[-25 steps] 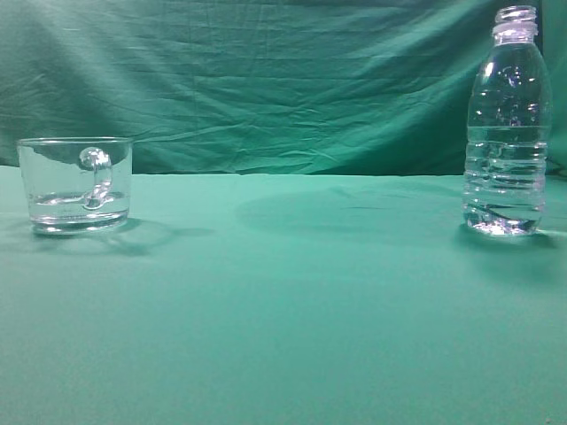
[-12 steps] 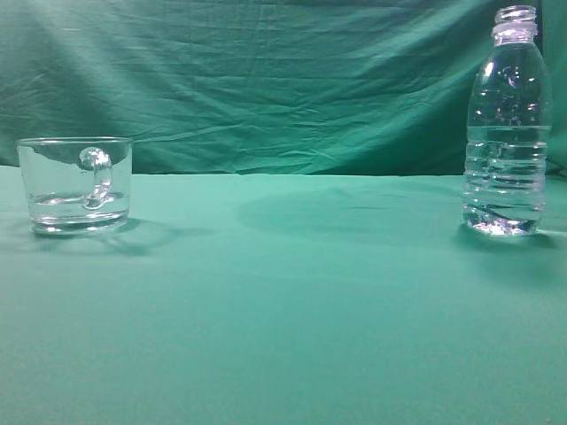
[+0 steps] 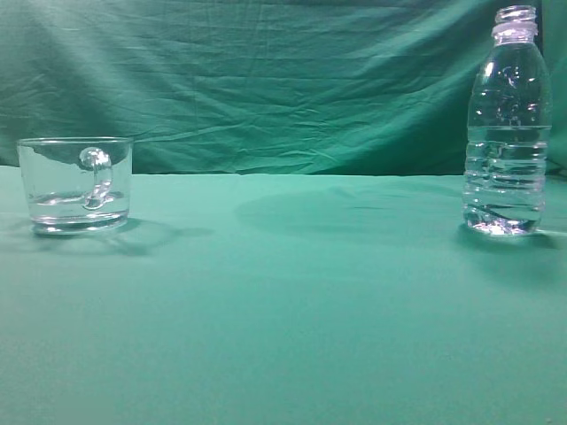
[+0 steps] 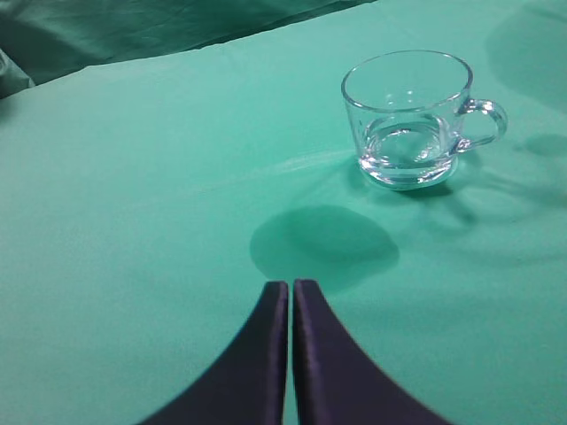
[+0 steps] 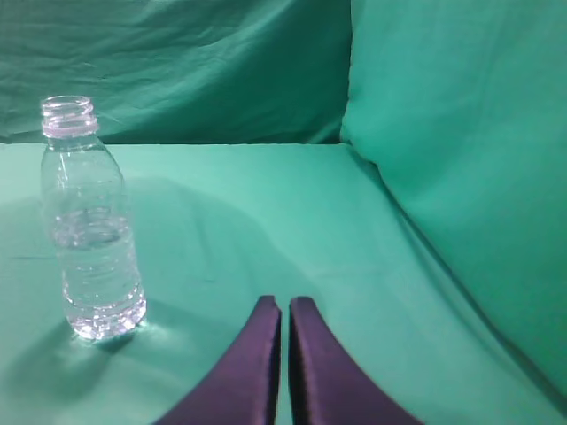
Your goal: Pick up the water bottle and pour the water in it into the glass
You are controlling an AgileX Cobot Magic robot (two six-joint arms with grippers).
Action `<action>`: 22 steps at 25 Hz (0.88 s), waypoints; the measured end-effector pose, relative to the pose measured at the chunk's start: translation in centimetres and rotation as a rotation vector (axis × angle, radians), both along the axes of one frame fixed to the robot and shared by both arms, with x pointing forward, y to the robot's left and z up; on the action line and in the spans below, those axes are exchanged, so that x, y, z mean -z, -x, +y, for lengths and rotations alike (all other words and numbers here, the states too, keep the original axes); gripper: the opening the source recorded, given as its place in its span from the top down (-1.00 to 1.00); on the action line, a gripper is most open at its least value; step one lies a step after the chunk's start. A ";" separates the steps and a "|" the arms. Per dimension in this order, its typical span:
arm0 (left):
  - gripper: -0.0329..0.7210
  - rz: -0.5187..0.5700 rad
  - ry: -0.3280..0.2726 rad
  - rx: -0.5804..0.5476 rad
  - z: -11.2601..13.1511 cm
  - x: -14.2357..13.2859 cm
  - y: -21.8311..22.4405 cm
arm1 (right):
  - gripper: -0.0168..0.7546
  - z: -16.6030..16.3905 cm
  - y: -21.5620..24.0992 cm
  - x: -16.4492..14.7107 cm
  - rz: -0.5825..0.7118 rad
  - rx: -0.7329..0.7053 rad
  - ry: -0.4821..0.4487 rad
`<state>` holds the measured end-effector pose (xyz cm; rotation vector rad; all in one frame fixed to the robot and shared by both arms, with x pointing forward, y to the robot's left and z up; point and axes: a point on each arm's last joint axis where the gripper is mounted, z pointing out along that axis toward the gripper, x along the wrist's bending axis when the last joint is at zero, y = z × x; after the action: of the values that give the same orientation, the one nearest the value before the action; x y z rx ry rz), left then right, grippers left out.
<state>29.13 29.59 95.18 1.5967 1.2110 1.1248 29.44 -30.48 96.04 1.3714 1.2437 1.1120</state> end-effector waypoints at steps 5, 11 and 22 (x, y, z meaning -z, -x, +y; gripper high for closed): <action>0.91 0.000 0.000 0.000 0.0 0.0 0.0 | 0.96 0.1 0.1 0.6 0.067 -0.015 -0.003; 0.91 0.000 0.000 0.000 0.0 0.0 0.0 | 0.96 1.0 0.3 1.4 0.154 -0.137 0.009; 0.91 0.000 0.000 0.000 0.0 0.0 0.0 | 0.96 1.2 0.3 1.4 0.161 -0.162 0.023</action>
<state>29.13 29.59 95.18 1.5967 1.2110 1.1248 29.10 -29.28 94.63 1.3838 1.5013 1.1108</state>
